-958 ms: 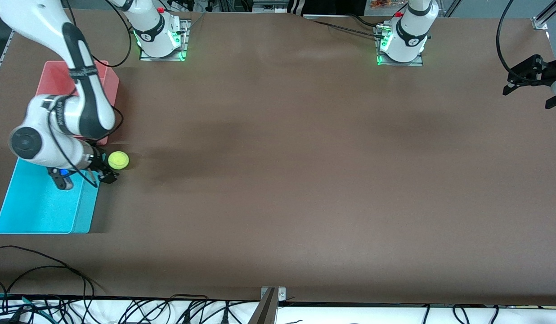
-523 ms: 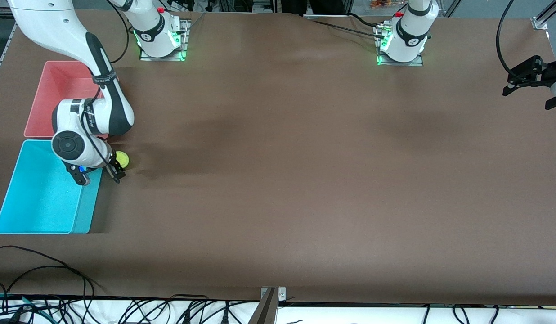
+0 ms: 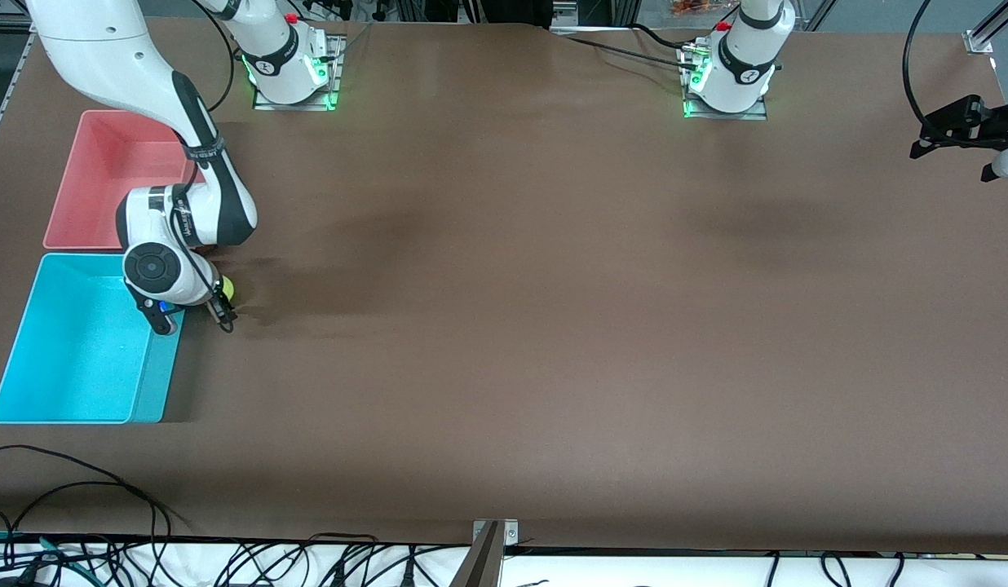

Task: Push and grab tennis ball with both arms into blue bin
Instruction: 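Grasp the tennis ball with the right gripper and lift it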

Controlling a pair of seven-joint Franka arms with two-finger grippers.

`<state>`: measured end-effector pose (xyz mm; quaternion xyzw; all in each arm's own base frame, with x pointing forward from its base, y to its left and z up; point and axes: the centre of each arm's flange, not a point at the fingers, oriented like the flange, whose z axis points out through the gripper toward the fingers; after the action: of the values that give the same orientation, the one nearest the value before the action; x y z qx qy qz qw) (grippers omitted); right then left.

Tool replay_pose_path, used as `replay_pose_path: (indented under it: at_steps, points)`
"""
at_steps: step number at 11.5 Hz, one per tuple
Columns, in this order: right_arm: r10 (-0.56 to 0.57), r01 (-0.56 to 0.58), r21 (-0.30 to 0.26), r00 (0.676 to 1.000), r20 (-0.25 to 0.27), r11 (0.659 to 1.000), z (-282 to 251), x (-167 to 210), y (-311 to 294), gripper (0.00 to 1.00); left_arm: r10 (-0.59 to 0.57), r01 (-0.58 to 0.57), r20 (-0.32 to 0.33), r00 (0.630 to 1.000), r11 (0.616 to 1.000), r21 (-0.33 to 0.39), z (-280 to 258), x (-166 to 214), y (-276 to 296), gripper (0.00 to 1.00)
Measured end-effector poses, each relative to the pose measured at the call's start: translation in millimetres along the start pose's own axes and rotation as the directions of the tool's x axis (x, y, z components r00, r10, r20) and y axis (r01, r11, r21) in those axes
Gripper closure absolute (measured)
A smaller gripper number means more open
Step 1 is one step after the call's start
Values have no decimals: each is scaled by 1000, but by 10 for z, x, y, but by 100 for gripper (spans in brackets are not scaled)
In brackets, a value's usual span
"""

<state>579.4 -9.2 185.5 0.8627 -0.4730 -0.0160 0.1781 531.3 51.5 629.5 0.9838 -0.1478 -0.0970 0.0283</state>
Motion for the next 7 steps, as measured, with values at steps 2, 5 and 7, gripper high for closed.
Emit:
replay_pose_path:
  at_steps: [2, 5, 7]
  points:
    - [11, -11, 5, 1000, -8, 1000, -19, -14, -24, 31, -1, 2, 34, 999, 1000, -23, 101, 33, -21, 0]
    - [33, -33, 7, 999, -23, 999, -387, 131, -55, 34, 6, -3, 63, 998, 999, -37, 245, 153, -25, 0]
    - [43, -44, -40, 999, -20, 998, -858, 314, -14, 34, 6, -3, 72, 997, 999, -41, 243, 138, -21, 0]
